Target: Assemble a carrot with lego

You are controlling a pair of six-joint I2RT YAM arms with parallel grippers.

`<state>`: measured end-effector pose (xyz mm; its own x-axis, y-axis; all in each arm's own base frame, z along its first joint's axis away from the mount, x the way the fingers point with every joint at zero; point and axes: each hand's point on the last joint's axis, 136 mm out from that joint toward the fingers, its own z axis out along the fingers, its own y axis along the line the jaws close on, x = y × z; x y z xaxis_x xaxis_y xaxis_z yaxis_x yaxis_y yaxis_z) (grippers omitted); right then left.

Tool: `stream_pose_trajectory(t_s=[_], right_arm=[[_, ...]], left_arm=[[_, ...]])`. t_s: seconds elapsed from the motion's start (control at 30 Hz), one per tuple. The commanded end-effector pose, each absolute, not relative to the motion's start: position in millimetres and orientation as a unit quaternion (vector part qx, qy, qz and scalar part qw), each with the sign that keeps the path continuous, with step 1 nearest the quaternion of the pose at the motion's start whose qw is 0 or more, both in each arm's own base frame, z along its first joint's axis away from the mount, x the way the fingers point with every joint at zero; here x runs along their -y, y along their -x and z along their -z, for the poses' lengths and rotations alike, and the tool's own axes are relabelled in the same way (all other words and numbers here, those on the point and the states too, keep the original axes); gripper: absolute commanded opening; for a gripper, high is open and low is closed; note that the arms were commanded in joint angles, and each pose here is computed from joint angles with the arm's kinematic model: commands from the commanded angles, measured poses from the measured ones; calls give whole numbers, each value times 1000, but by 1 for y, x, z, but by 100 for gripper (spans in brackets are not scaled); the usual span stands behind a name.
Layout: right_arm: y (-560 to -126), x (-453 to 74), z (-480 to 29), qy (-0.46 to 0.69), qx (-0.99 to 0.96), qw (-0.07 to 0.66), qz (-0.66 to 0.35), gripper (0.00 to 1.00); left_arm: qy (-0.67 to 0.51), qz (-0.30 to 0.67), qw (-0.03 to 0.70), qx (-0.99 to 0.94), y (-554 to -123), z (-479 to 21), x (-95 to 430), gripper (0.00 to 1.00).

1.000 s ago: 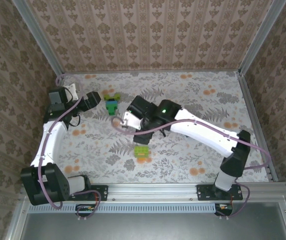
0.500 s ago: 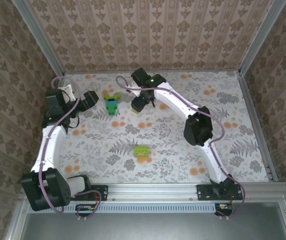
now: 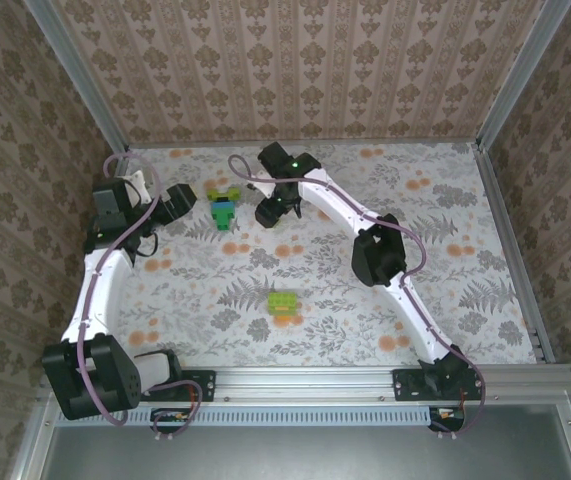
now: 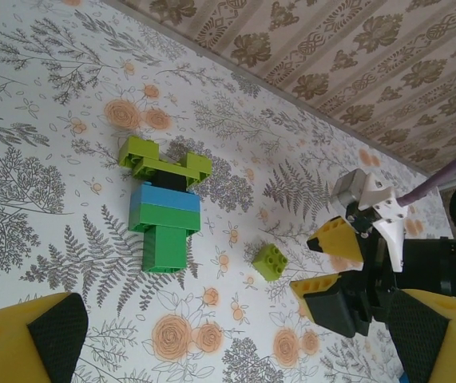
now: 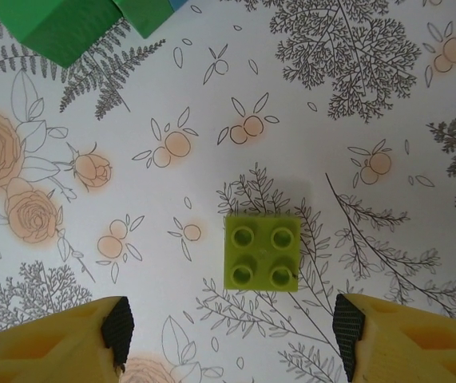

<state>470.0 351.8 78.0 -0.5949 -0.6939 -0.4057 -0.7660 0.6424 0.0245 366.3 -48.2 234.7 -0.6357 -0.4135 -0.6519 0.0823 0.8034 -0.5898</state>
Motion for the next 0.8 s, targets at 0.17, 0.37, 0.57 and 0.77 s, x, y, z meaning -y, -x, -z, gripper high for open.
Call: stream_pose_trajectory(t_s=[0.17,0.37,0.57,0.77], right_arm=[[-478,-356,-53,384,-900,172,-114,69],[-479,-353,-44,379,-904,165,-105,68],[-480,-355,-39,377,-905,164,-109,64],[-480,-355,-34,374,-907,162,-110,57]], left_arm=[[82,292,427,-852,-366,-249,49,100],[79,292,428,-852,-366,-251,50,100],[77,290,427,-853,-366,-251,51,100],[75,291,427,-853,-366,-251,52,100]])
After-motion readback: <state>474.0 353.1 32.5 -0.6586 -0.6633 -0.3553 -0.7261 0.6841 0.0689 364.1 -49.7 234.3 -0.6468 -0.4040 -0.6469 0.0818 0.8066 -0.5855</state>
